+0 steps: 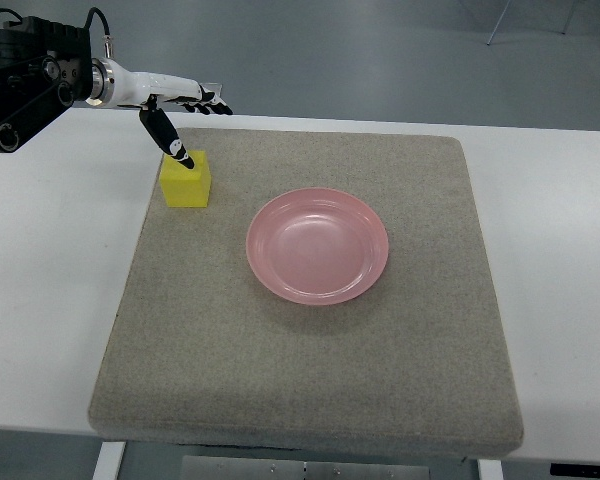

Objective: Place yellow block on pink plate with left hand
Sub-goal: 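Close the left hand fingers around the yellow cube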

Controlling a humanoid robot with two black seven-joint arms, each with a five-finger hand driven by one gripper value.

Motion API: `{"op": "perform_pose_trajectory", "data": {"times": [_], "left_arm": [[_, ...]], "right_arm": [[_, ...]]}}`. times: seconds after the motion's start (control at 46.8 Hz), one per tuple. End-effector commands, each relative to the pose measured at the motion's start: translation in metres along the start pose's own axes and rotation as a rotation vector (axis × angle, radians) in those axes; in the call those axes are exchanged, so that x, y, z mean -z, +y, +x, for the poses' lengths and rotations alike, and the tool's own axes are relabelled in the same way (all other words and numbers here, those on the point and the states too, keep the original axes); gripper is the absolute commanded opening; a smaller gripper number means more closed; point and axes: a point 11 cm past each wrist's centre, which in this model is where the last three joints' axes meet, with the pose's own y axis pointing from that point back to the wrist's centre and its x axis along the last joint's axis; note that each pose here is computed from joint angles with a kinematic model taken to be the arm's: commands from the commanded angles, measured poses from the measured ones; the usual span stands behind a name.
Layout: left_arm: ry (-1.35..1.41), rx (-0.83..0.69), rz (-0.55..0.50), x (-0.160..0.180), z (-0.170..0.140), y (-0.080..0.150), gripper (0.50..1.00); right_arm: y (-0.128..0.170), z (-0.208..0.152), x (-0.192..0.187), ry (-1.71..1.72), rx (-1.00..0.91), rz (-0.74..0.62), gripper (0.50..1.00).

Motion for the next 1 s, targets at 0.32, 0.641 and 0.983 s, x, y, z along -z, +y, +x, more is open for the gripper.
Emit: {"op": "perform_pose_trajectory", "data": {"times": [0.32, 0.641, 0.983], "left_arm": [[-0.058, 0.066, 0.032, 0.014, -0.022, -0.003, 0.956], [-0.050, 0.080, 0.018, 0.016, -0.030, -0.005, 0.928], [-0.084, 0.085, 0.027, 0.015, -0.032, -0.008, 0.752]], "right_arm": [[0.000, 0.000, 0.000, -0.001, -0.001, 0.000, 0.924], [0.000, 0.000, 0.001, 0.001, -0.001, 0.002, 0.924], [0.000, 0.000, 0.000, 0.001, -0.001, 0.000, 0.924]]}}
